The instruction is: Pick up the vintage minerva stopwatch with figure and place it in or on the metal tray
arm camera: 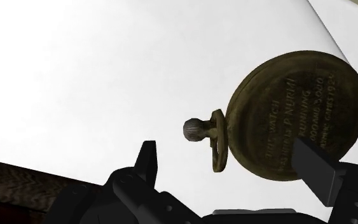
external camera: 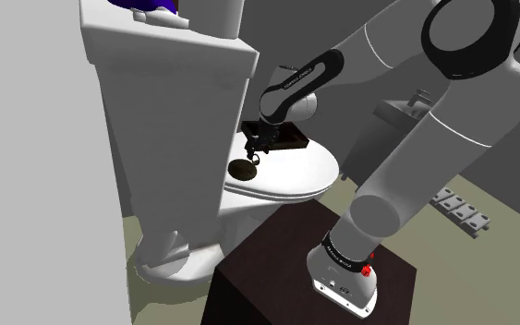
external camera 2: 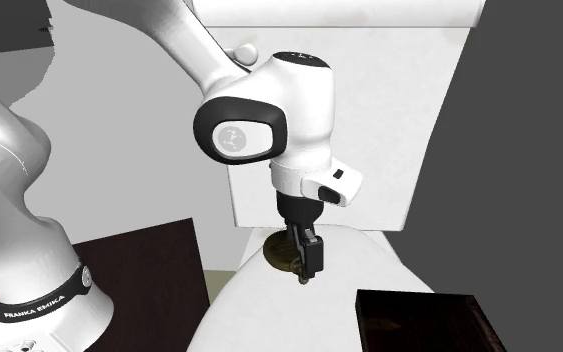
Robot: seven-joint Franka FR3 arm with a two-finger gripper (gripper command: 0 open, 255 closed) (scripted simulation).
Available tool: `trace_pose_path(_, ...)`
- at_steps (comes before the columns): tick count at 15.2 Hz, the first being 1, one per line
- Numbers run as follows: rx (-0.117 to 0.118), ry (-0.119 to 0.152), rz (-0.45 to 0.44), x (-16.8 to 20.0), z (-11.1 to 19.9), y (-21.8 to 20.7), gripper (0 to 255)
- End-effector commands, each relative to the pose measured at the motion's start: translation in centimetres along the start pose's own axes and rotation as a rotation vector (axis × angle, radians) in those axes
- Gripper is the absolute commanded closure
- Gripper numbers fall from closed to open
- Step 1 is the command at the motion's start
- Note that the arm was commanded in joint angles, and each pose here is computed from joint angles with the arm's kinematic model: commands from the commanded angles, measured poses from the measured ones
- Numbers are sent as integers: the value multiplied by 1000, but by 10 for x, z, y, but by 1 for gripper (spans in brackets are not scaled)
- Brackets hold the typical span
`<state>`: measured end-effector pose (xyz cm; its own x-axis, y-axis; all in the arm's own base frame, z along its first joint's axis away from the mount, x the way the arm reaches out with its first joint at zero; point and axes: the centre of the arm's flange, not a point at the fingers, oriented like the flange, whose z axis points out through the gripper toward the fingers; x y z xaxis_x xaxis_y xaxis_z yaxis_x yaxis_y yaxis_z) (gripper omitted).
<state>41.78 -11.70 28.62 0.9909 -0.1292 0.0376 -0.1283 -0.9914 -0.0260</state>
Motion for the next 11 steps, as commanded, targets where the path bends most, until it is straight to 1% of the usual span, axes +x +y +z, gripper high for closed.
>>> trace_pose_path(1,0,1,0,0,9,0,0)
trace_pose_path(8,0,1,0,0,9,0,0)
trace_pose_path(9,0,1,0,0,9,0,255)
trace_pose_path(11,0,1,0,0,9,0,255)
